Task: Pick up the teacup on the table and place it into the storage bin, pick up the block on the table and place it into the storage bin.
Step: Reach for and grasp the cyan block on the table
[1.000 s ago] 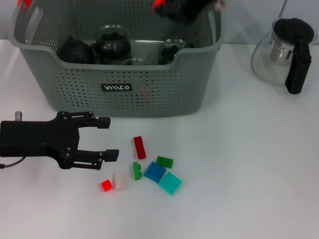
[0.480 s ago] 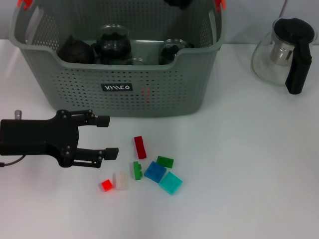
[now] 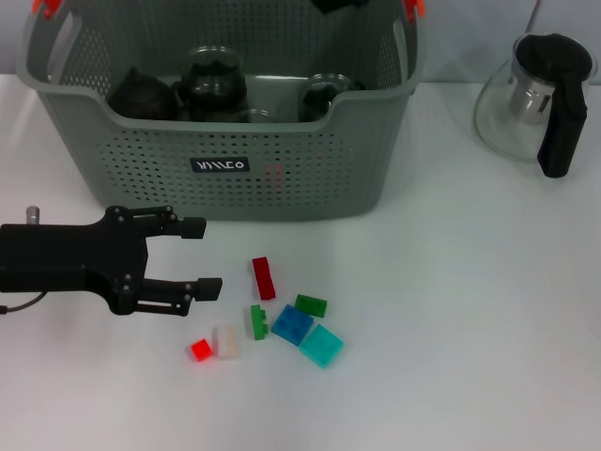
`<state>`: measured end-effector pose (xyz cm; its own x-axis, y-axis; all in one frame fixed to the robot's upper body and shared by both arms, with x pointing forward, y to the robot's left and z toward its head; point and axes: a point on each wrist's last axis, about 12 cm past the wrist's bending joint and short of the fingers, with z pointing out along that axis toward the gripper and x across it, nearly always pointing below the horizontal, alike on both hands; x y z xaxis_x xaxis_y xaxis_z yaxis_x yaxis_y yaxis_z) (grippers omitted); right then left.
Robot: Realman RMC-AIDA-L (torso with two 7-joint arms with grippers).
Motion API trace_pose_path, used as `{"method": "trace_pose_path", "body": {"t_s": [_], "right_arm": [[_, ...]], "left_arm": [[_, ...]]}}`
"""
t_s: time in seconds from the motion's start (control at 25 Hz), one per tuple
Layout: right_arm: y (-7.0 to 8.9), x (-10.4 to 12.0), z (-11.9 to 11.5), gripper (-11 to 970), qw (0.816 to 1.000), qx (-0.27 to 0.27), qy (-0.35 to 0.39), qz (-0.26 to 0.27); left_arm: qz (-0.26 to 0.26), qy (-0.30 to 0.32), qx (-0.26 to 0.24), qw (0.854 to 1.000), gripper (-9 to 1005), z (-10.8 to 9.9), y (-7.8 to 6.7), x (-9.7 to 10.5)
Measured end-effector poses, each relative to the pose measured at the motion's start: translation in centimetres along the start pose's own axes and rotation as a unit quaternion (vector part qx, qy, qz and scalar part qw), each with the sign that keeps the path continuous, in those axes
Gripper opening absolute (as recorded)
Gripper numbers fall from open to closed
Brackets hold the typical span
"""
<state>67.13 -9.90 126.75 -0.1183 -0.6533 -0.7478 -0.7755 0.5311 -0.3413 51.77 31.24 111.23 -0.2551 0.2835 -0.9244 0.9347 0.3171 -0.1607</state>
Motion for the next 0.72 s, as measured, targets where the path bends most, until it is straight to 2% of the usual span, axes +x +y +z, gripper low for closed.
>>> {"method": "trace_pose_path", "body": {"t_s": [0.2,0.4,0.56,0.72], "right_arm": [[1.0,-0.3,-3.8,752,0.999,-0.033,-0.024,0.02],[2.9,0.6,-7.2,861,0.994,-0.077,0.051,0.06],[4.7,2.0,-8.1,946,0.978,-0.114,0.139,0.101],[6.4,3.1,-7.7,946,0.962,-0.143,0.196,0.126]], "left_arm": [[0.001,0.004,-0.001,1.0,846,-0.1,0.0,0.0],[0.005,0.007,-0.003,1.0,846,-0.2,0.1,0.0],[0.012,0.008,-0.004,1.0,846,-0.3,0.1,0.0],[0.022,0.009,-0.004,1.0,846,-0.3,0.1,0.0]]}}
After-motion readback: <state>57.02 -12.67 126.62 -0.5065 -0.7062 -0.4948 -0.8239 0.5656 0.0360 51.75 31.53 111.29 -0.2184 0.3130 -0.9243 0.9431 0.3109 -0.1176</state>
